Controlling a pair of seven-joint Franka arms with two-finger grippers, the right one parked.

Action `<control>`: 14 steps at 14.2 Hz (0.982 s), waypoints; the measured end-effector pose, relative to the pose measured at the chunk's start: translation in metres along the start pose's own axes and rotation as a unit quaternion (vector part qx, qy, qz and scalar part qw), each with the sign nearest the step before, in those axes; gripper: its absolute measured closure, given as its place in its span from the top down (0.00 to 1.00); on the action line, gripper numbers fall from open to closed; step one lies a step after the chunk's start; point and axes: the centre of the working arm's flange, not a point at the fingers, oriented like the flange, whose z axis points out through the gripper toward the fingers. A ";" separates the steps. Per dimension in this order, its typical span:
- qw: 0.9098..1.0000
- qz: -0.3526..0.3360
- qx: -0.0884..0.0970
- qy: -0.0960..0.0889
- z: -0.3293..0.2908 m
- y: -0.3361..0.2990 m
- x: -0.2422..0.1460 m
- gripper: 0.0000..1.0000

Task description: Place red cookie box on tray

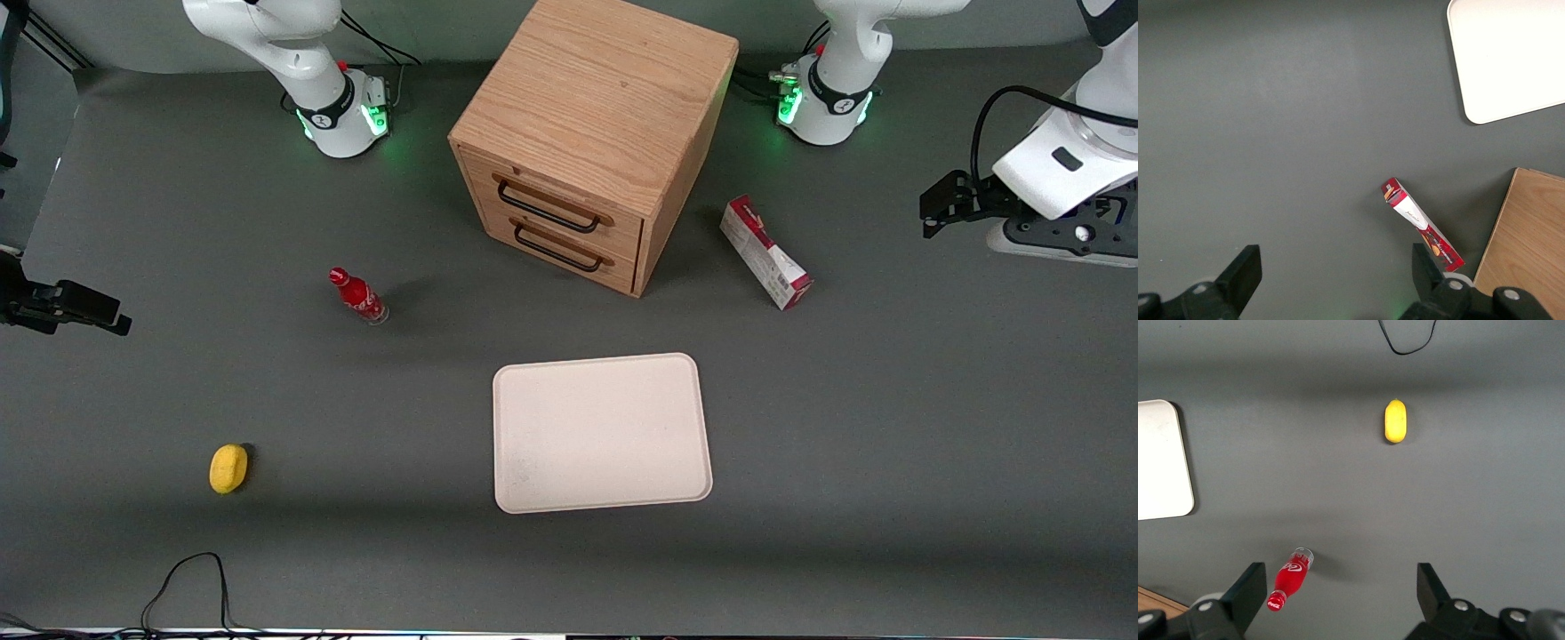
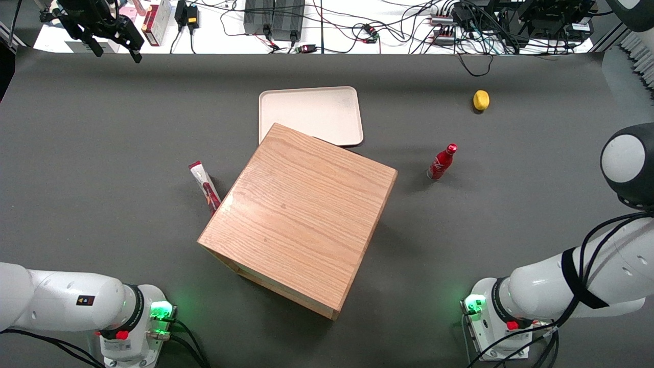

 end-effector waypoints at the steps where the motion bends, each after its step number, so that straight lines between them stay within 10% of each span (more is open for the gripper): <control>1: 1.000 -0.001 0.000 0.000 0.000 -0.001 0.000 1.00; 9: 0.998 -0.051 -0.009 -0.023 0.020 -0.009 -0.001 1.00; 14: 0.971 -0.231 -0.015 -0.057 0.067 0.039 -0.020 1.00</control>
